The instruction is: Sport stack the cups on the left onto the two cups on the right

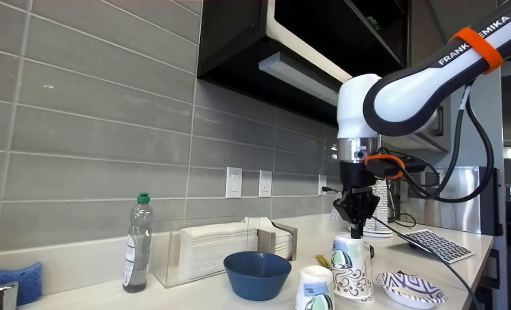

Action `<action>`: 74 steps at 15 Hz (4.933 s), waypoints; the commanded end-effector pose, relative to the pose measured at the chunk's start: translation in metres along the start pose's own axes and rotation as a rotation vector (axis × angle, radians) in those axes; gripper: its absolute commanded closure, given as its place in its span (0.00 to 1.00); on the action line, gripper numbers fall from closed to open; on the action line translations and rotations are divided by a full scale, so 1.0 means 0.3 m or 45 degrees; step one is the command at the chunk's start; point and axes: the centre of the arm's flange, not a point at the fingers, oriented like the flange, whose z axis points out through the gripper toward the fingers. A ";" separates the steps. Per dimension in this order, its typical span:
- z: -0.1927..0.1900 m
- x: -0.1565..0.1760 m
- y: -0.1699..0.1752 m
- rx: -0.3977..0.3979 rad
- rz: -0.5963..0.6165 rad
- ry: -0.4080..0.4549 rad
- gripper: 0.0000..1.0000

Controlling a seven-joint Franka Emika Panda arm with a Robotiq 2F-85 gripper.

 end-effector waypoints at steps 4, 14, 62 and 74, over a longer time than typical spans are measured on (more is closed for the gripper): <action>-0.158 -0.037 0.095 -0.036 0.048 0.077 1.00; -0.337 0.015 0.320 -0.124 0.144 0.183 1.00; -0.276 0.069 -0.119 0.267 -0.317 0.121 0.00; -0.109 0.072 -0.225 0.231 -0.415 0.012 0.00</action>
